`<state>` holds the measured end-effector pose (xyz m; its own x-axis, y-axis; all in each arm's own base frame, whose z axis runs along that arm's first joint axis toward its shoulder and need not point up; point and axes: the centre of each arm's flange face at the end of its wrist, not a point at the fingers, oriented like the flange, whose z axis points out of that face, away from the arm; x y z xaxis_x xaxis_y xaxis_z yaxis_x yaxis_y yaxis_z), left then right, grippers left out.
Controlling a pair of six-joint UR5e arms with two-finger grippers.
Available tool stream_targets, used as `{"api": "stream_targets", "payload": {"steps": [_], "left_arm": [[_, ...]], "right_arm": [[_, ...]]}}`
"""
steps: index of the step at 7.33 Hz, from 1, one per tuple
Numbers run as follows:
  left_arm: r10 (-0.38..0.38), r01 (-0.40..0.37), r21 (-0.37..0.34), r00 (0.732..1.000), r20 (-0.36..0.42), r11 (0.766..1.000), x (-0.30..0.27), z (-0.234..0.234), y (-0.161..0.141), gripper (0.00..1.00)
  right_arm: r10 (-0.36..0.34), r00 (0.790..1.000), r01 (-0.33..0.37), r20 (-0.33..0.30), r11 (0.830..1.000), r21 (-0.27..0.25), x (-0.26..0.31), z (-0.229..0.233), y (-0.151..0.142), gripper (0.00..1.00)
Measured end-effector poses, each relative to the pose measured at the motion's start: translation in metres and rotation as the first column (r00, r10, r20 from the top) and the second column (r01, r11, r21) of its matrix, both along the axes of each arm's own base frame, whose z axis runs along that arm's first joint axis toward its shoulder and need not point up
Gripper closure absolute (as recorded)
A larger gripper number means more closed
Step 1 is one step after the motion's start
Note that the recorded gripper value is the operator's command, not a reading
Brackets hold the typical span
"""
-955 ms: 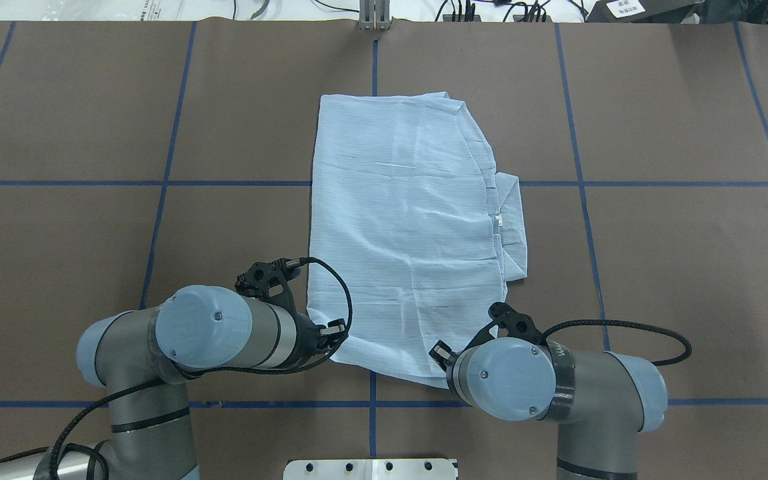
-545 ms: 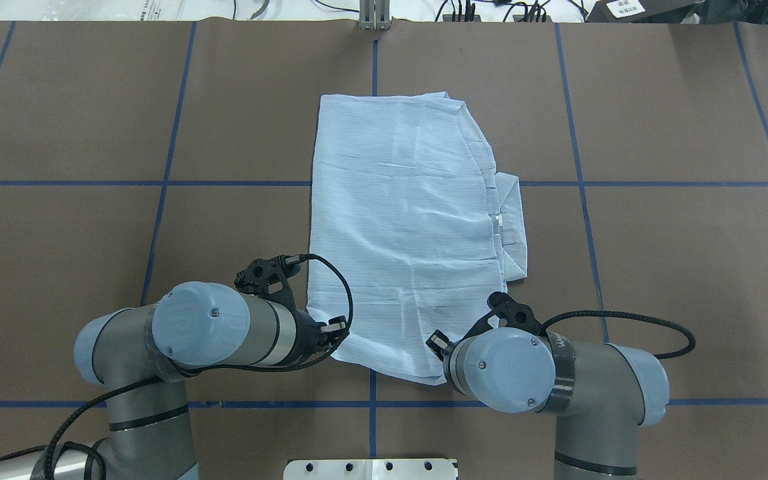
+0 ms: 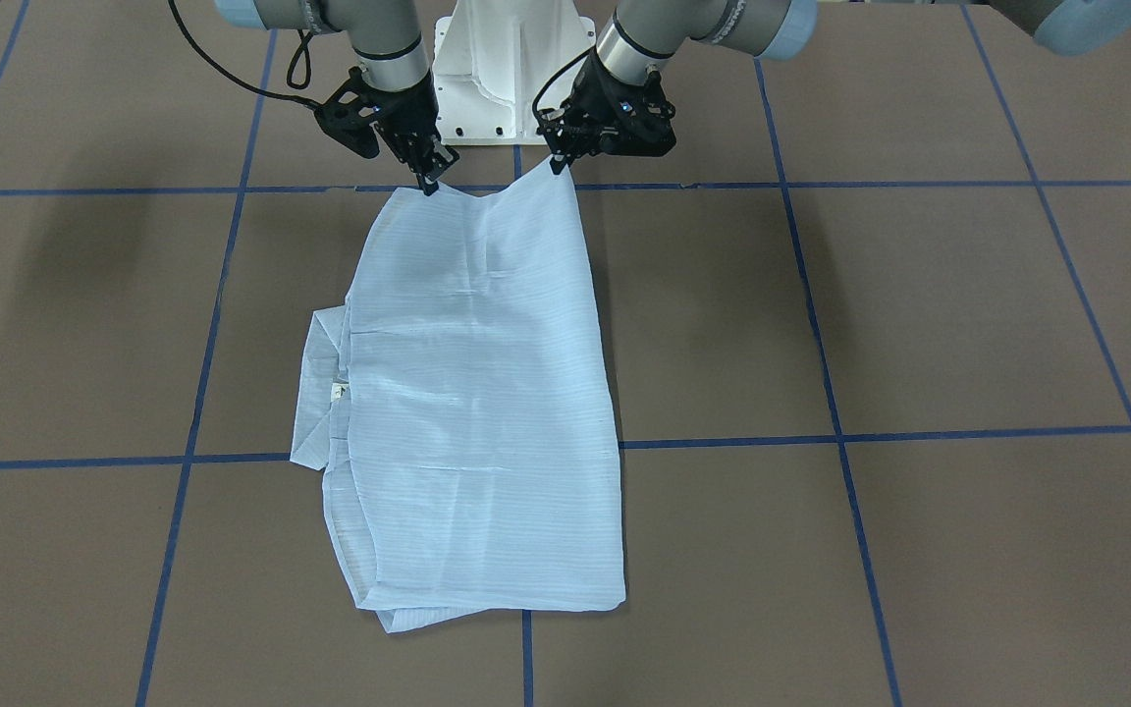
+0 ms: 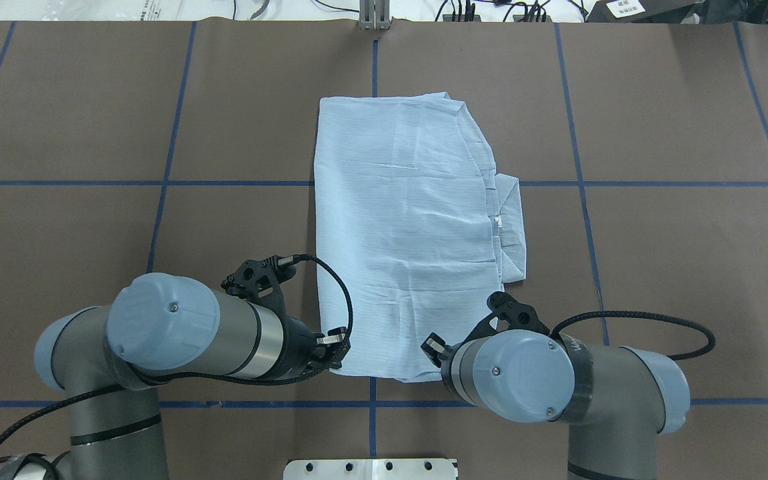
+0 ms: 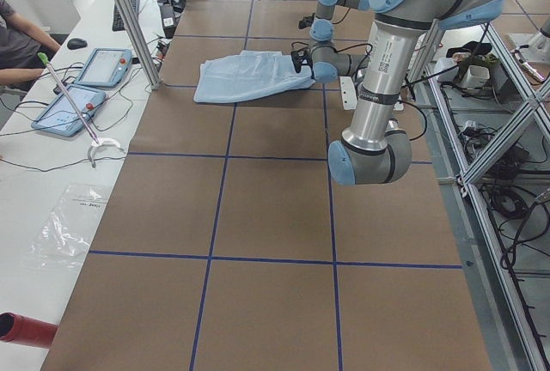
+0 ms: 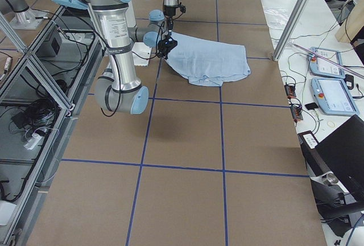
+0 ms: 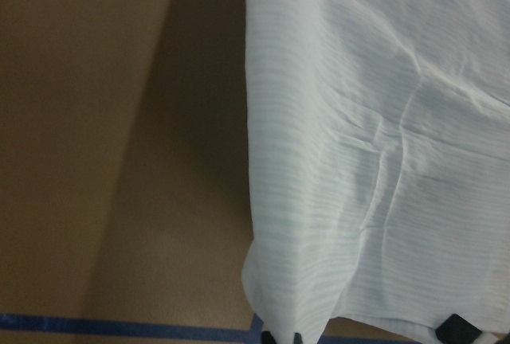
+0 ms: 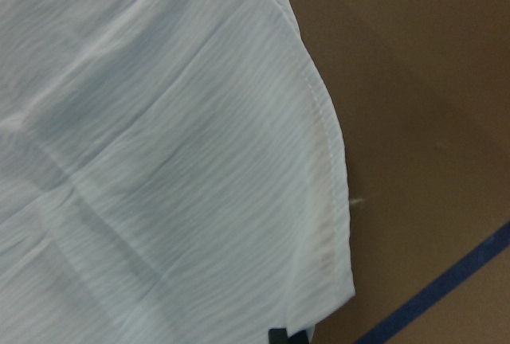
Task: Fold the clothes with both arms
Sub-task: 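Grasp the near shirt corners with both grippers, then lift the near shirt edge and fold it away from the robot with both grippers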
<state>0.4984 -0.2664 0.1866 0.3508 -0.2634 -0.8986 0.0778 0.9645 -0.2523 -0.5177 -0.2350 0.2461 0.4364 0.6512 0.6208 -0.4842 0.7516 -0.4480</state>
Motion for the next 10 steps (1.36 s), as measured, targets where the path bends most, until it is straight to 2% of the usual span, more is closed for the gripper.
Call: {"api": "stream_targets", "payload": {"steps": [2, 5, 6, 8, 9, 10], "left_arm": [[0.074, -0.074, -0.029, 0.997, -0.003, 0.997, -0.028, -0.025, 0.022, 1.00], [0.156, -0.152, -0.124, 0.987, 0.026, 0.981, -0.066, -0.049, 0.059, 1.00], [0.164, -0.156, -0.143, 0.985, 0.049, 0.977, -0.075, -0.051, 0.065, 1.00], [0.168, -0.151, -0.160, 0.981, 0.100, 0.976, -0.062, -0.042, 0.063, 1.00], [0.147, -0.128, -0.154, 0.982, 0.116, 0.980, -0.052, -0.035, 0.050, 1.00], [0.106, -0.091, -0.131, 0.987, 0.118, 0.987, -0.049, -0.029, 0.025, 1.00]], "right_arm": [[-0.081, 0.993, 0.082, 0.085, 0.997, -0.008, 0.024, -0.029, 0.020, 1.00], [-0.188, 0.964, 0.197, 0.189, 0.980, -0.032, 0.064, -0.058, 0.049, 1.00], [-0.197, 0.960, 0.207, 0.199, 0.978, -0.035, 0.072, -0.060, 0.050, 1.00], [-0.185, 0.965, 0.192, 0.185, 0.981, -0.020, 0.074, -0.055, 0.034, 1.00], [-0.175, 0.970, 0.178, 0.168, 0.984, -0.005, 0.070, -0.051, 0.020, 1.00], [-0.164, 0.975, 0.162, 0.152, 0.987, 0.024, 0.065, -0.049, 0.002, 1.00]]}}
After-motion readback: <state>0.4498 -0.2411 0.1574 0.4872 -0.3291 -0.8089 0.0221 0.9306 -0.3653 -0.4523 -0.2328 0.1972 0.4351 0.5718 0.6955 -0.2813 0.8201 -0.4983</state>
